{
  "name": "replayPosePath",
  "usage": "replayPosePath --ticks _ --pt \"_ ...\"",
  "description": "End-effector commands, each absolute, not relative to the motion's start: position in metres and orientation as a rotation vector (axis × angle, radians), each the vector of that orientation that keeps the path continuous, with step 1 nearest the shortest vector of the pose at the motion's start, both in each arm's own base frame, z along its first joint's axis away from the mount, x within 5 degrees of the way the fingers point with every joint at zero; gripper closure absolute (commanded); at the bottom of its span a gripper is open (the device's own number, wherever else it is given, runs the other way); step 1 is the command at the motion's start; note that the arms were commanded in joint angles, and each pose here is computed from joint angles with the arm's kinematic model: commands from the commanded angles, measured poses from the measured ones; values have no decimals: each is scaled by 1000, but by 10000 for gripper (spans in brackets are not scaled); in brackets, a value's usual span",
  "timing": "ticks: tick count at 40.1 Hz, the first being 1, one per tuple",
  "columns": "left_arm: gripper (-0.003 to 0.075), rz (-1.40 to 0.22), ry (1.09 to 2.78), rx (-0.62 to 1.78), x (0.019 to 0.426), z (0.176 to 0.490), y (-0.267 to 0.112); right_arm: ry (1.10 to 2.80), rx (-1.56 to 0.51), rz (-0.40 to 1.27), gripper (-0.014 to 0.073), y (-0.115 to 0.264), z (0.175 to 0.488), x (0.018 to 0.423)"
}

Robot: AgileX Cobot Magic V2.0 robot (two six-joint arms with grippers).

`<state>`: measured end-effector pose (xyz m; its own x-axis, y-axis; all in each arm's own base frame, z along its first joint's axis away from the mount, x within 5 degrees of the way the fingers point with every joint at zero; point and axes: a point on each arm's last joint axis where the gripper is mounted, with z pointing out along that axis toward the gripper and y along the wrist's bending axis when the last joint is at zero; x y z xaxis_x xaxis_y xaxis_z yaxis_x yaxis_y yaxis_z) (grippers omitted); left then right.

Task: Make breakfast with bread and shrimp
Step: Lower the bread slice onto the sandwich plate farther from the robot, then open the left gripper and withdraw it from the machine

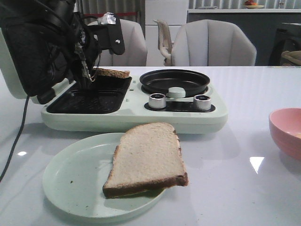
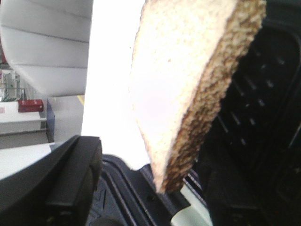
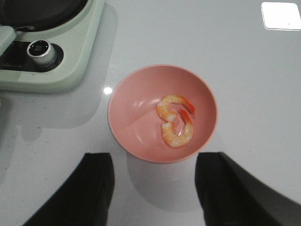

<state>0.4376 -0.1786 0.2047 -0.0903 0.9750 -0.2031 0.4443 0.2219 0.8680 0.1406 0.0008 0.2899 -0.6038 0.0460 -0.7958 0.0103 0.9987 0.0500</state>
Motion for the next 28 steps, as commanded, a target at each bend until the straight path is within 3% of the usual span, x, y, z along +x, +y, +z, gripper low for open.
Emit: replayPosePath --ticks 1,14,21,28 --pt "212 880 1615 1245 435 247 -177 2126 38 41 98 0 304 145" --pt "212 810 1712 1167 416 262 -188 2126 38 41 98 0 304 145" --pt "212 645 1882 1128 391 287 -183 2126 38 41 98 0 304 145" --pt "212 428 1955 1051 352 333 -185 2126 38 41 98 0 304 145"
